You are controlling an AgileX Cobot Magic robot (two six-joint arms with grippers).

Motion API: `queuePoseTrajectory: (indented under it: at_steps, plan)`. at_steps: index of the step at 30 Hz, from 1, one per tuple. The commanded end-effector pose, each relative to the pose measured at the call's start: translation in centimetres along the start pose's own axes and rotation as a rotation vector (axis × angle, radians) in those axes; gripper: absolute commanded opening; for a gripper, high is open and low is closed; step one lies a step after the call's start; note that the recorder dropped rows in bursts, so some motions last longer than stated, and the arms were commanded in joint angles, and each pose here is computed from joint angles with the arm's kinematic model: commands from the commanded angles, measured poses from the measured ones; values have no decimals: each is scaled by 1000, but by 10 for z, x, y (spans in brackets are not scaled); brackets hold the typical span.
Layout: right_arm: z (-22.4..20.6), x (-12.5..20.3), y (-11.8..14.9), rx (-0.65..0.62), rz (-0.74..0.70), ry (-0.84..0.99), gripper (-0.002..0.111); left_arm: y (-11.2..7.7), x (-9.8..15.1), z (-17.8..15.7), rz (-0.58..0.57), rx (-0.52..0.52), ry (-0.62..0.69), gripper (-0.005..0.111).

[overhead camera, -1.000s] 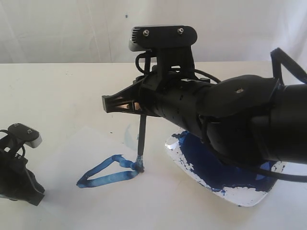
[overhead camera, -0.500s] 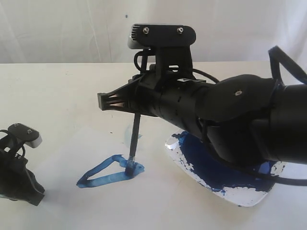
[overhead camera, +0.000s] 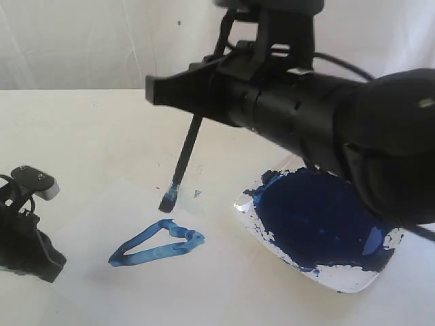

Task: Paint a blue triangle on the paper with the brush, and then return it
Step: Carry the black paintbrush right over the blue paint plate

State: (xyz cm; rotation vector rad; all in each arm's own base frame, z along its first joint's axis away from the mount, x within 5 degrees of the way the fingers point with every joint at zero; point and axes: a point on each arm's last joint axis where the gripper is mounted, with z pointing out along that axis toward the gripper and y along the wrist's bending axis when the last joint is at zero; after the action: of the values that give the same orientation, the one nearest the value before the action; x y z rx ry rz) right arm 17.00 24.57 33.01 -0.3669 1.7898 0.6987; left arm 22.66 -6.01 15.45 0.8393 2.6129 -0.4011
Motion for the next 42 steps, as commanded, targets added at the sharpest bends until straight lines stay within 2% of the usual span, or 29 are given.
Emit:
queuePoseTrajectory:
  at_steps: [1, 4, 7, 9, 13, 21, 27, 31, 35, 39, 42]
  plan:
    - [-27, -28, -9, 57, -210, -116, 0, -24, -29, -52, 123, 152, -75, 0]
    - [-40, -35, -25, 202, -222, -95, 0, -38, -37, -80, 181, 220, -110, 0]
    - [-54, -35, -49, 466, -185, -39, 0, -46, -36, -94, 195, 219, -161, 0]
    - [-62, -37, -58, 561, -300, -17, 0, -49, -36, -101, 203, 204, -193, 0]
    - [-72, -43, -58, 507, -361, -26, 0, -53, -37, -107, 202, 207, -227, 0]
    - [-85, -68, -79, 402, -272, -135, 0, -54, -37, -108, 193, 221, -236, 0]
    - [-78, -76, -100, 320, -77, -190, 0, -54, -39, -108, 185, 212, -255, 0]
    - [-59, -74, -109, 154, 50, -162, 0, -54, -40, -108, 181, 213, -261, 0]
    - [-36, -64, -128, 13, 282, -84, 0, -54, -40, -108, 180, 214, -262, 0]
    - [-25, -49, -159, 56, 411, 34, 0, -54, -40, -108, 176, 218, -267, 0]
    - [-27, -37, -184, 152, 458, 137, 0, -54, -41, -109, 170, 221, -273, 0]
